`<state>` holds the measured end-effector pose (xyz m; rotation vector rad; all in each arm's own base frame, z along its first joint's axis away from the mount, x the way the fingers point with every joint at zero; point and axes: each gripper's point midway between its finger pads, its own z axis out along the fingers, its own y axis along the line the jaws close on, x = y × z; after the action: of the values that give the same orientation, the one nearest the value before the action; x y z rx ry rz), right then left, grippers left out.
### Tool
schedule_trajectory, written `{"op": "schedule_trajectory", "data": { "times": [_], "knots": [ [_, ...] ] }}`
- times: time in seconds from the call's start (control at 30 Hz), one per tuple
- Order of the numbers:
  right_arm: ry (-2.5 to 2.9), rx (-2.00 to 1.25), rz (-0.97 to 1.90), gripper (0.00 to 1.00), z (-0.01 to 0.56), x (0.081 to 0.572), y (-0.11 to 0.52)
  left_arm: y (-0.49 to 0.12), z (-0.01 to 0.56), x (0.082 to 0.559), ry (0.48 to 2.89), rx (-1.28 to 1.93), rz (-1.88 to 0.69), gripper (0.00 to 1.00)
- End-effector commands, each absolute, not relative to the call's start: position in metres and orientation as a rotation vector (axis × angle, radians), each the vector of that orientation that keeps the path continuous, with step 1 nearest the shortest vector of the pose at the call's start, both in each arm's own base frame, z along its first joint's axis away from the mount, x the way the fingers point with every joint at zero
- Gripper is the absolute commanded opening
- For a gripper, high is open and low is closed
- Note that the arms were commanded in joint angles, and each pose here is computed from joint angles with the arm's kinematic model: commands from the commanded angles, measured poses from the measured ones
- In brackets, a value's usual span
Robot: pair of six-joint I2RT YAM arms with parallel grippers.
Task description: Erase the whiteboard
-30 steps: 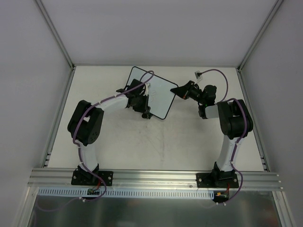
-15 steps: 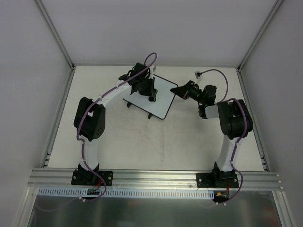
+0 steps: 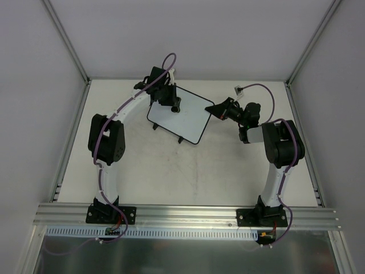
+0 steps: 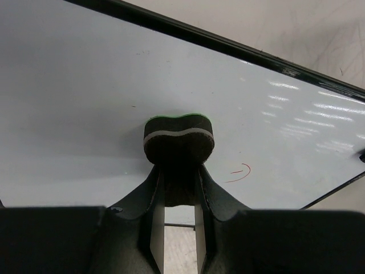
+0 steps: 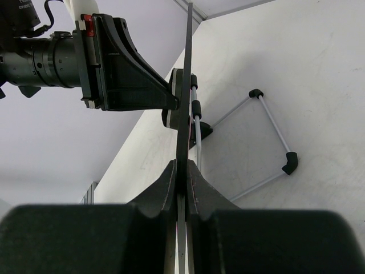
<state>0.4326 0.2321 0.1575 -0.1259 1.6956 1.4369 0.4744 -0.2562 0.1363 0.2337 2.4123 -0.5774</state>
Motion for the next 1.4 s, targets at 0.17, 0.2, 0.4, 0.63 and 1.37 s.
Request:
{"op": "schedule_trajectory", "data": {
  "times": [0.17,0.2,0.4,0.63,1.37],
  "knots": [
    [1.403,-0.399,1.448,0.0,0.232,0.406,0.246,-0.277,0.139,0.464,2.402,0.342,-0.626,0.0],
    [1.406,-0.397,1.452,0.0,0.232,0.406,0.247,-0.277,0.138,0.461,2.407,0.346,-0.629,0.0],
    [1.402,-0.4,1.45,0.0,0.232,0.405,0.247,-0.281,0.125,0.437,2.452,0.39,-0.657,0.0],
    [1.401,-0.401,1.449,0.0,0.233,0.405,0.246,-0.274,0.098,0.408,2.544,0.36,-0.624,0.0],
    [1.4,-0.402,1.448,0.0,0.234,0.405,0.246,-0.288,0.097,0.388,2.525,0.437,-0.591,0.0]
  ]
}}
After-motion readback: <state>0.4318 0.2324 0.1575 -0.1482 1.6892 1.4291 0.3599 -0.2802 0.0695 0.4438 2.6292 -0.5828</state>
